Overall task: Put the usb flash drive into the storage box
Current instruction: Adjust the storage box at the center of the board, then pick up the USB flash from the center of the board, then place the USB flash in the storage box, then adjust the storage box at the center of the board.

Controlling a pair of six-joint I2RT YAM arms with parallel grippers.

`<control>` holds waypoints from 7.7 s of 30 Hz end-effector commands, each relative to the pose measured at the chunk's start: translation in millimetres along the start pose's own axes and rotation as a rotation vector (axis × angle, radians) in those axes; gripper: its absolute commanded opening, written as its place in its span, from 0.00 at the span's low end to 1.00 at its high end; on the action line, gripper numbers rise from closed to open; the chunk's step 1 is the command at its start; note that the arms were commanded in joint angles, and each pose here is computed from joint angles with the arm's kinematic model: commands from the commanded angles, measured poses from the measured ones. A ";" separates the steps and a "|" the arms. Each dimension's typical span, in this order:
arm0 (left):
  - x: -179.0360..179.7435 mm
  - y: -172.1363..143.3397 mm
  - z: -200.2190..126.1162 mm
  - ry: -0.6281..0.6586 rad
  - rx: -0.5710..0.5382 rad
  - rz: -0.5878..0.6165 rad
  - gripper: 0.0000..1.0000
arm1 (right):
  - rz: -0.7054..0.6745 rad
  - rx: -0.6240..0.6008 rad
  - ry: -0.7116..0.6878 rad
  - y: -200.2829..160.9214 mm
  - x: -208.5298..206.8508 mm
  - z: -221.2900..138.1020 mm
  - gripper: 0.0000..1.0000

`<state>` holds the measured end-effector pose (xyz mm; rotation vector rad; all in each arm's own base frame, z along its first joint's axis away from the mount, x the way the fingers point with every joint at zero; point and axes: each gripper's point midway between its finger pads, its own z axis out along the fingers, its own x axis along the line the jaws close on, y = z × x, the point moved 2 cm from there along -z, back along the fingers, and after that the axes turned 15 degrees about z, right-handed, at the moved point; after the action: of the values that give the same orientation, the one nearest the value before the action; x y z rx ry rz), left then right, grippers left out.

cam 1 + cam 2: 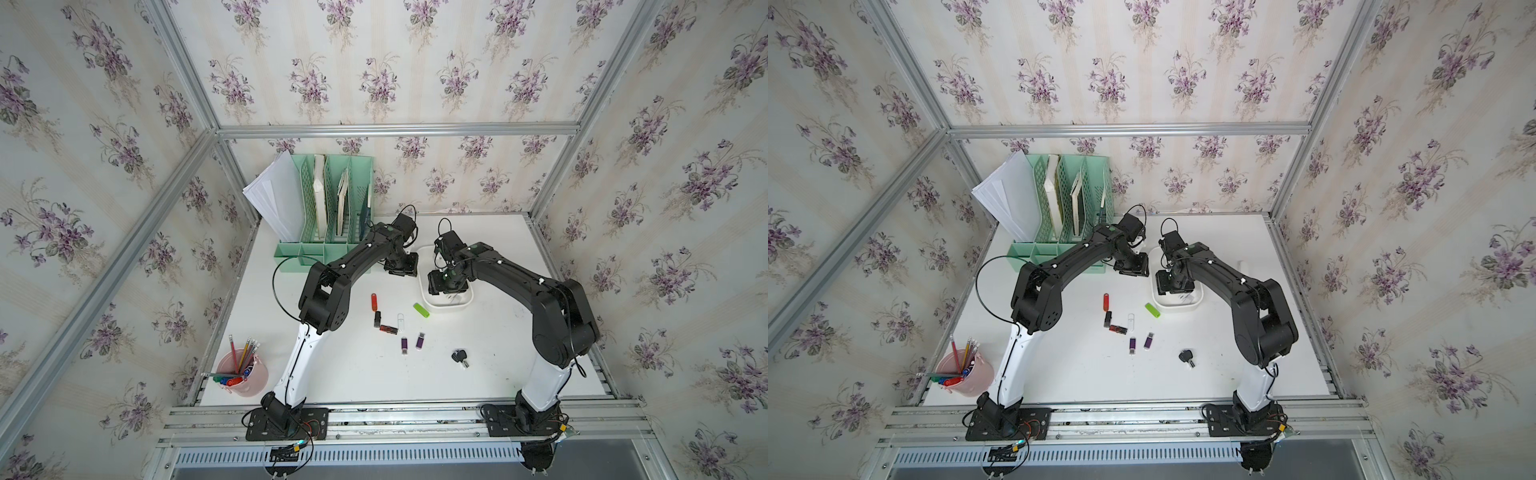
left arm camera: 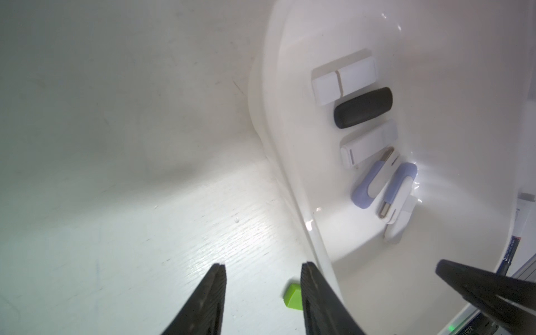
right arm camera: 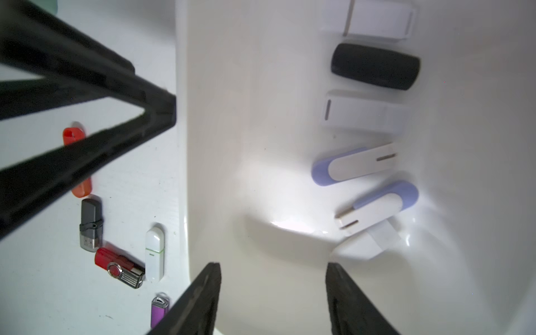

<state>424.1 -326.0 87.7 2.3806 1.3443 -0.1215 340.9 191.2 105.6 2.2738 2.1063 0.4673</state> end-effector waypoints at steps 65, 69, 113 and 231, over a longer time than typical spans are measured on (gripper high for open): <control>80.5 -132.3 -12.7 0.332 0.228 -0.096 0.58 | -0.124 -0.052 0.061 -110.6 48.5 6.9 0.62; 80.6 -133.1 -9.5 0.337 0.238 -0.087 0.49 | -0.114 -0.046 0.047 -120.1 43.9 8.4 0.61; 79.8 -149.7 1.5 0.313 0.279 -0.085 0.26 | 0.023 0.048 -0.112 -161.5 34.7 51.3 0.45; 72.1 -168.9 -12.3 0.282 0.283 -0.121 0.25 | -0.045 0.059 0.021 -60.7 31.4 27.8 0.44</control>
<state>329.4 -190.4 32.4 2.6036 1.6696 0.0380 288.9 220.7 71.6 2.2121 2.2099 0.3785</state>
